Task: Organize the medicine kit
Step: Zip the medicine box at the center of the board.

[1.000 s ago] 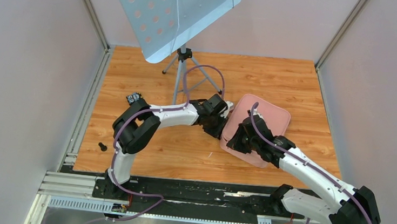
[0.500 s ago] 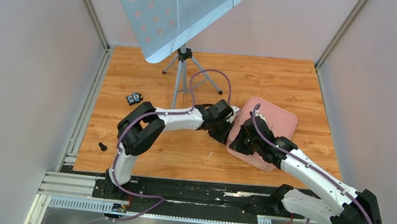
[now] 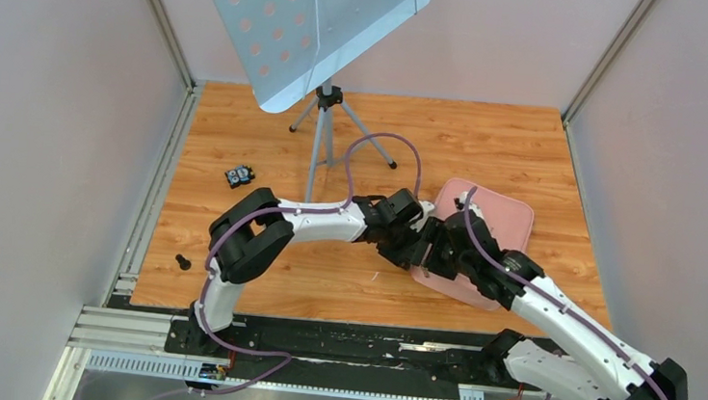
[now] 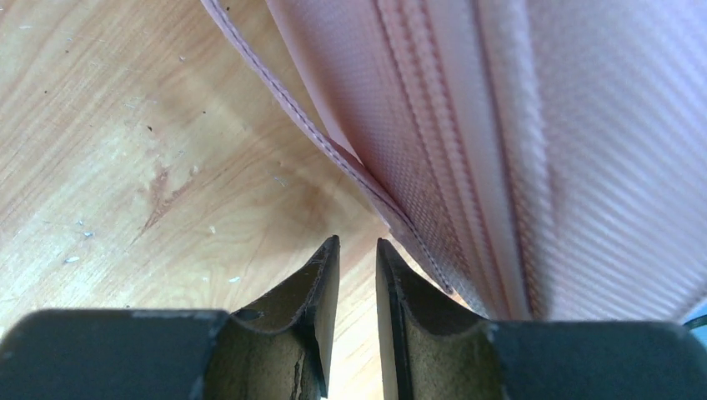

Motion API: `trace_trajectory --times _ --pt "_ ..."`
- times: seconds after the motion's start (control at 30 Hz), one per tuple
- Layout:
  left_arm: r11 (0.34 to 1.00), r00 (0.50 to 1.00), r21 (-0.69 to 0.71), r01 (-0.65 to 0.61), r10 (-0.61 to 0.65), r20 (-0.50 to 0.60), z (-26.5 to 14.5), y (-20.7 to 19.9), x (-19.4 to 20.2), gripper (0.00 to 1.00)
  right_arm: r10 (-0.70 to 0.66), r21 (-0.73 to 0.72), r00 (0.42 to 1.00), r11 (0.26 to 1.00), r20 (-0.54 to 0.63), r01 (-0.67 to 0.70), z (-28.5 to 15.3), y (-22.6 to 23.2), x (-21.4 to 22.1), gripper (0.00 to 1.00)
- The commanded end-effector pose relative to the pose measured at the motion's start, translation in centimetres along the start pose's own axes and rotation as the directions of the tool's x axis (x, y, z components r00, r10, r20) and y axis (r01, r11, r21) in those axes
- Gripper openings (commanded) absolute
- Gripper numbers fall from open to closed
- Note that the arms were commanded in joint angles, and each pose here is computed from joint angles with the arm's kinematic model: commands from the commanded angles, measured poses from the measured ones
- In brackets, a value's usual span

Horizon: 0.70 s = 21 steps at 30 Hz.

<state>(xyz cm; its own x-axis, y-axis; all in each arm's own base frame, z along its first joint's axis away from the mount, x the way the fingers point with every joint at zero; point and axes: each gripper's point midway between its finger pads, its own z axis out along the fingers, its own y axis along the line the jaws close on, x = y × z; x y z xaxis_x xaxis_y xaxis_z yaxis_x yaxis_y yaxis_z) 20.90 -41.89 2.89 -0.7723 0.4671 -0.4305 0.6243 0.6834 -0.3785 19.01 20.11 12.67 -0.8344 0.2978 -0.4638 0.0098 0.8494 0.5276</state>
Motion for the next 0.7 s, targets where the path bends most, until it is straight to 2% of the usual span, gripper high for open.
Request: trace_trajectory --times 0.0,0.17,0.37,0.57,0.67 --pt "0.999 0.996 0.026 -0.037 0.035 0.081 -3.0 -1.3 -2.2 0.31 0.080 0.076 0.991 0.993 0.111 -0.088 -2.7 -1.1 -2.0 0.63" --pt "1.000 0.994 -0.016 -0.013 0.014 0.106 -4.3 0.5 -3.2 0.32 0.116 0.180 0.979 0.973 0.167 -0.146 -4.7 -3.3 -2.6 0.70" --pt "0.998 0.986 -0.056 0.012 -0.002 0.168 -7.3 1.9 -5.0 0.34 0.168 0.308 0.935 0.913 0.311 -0.267 -6.8 -7.0 -5.0 0.79" --pt "0.997 0.976 -0.072 -0.012 0.027 0.218 -9.6 1.5 -6.6 0.40 0.198 0.292 0.874 0.890 0.444 -0.350 -9.5 -8.3 -7.3 0.80" --pt "0.998 0.967 -0.059 -0.023 0.037 0.251 -10.4 0.7 -8.0 0.43 0.209 0.294 0.838 0.871 0.505 -0.394 -10.8 -9.5 -8.0 0.77"
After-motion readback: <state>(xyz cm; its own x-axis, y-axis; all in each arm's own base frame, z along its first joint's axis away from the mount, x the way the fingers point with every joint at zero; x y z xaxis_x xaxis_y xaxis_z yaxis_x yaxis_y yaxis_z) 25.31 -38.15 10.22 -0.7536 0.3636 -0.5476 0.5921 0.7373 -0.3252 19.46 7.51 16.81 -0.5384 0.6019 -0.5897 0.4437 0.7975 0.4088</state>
